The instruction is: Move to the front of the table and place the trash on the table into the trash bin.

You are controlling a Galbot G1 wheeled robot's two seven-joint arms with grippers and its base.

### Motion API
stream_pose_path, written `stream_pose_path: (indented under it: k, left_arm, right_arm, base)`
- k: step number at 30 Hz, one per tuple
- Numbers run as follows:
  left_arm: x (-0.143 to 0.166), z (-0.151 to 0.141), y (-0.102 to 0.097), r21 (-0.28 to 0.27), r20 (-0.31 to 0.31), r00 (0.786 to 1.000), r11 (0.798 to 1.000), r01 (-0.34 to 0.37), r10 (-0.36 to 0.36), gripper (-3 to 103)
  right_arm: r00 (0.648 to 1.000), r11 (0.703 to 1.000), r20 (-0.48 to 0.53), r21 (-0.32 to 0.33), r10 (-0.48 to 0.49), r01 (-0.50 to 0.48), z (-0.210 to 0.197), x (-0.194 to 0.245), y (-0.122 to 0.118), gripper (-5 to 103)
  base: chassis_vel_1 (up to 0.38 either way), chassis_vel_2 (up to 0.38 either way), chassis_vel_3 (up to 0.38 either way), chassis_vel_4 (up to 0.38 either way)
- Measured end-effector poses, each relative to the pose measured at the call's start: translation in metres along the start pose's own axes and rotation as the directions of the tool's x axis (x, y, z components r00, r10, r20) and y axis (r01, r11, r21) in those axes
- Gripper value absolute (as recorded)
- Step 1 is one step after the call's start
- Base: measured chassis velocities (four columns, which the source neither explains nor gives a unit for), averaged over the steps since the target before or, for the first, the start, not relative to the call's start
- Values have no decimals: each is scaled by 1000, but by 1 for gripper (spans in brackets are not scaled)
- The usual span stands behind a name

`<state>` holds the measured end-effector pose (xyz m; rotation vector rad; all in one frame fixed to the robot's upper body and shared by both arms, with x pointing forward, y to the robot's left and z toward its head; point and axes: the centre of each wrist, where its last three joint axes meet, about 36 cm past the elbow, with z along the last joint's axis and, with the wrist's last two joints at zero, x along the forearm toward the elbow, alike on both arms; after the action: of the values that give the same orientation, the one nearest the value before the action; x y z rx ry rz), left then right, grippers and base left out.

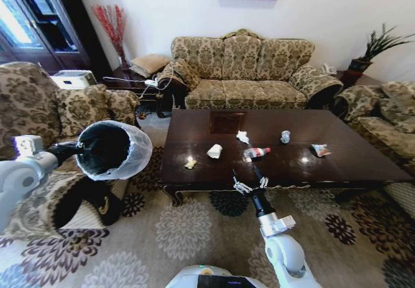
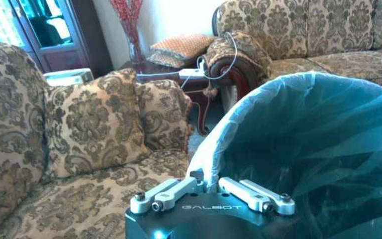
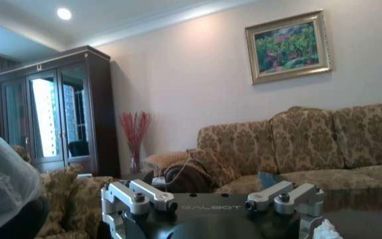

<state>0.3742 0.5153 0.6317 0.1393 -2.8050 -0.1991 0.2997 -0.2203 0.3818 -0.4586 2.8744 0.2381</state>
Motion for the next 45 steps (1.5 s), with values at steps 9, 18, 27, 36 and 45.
stream_pose_path:
  k: [9, 18, 27, 36, 45]
  left_arm:
    - [8, -8, -11, -17, 25, 999, 999, -31, 32, 0]
    - [14, -3, -12, -13, 32, 999, 999, -31, 31, 0]
    - [18, -3, -15, -12, 42, 998, 999, -38, 38, 0]
    - [26, -8, -23, -35, 48, 998, 998, -46, 48, 0]
    - [6, -46, -22, -59, -83, 988, 989, -138, 133, 0]
  right_arm:
    - [1000, 1000, 13, -9, -17, 17, -5, -2, 4, 100]
    - [1000, 1000, 12, -18, -24, 25, -3, -2, 6, 100]
    - [1000, 1000, 5, 13, 2, -2, 10, -2, 17, 100]
    - [973, 997, -224, -59, -57, 44, 38, -43, 59, 100]
    - [895, 985, -414, -44, -168, 165, 81, -71, 64, 100]
  base:
    - [-47, -29, 19, 11]
    - [-46, 81, 53, -60]
    - [-204, 186, 190, -181]
    - [-91, 74, 92, -62]
    - [29, -10, -17, 27]
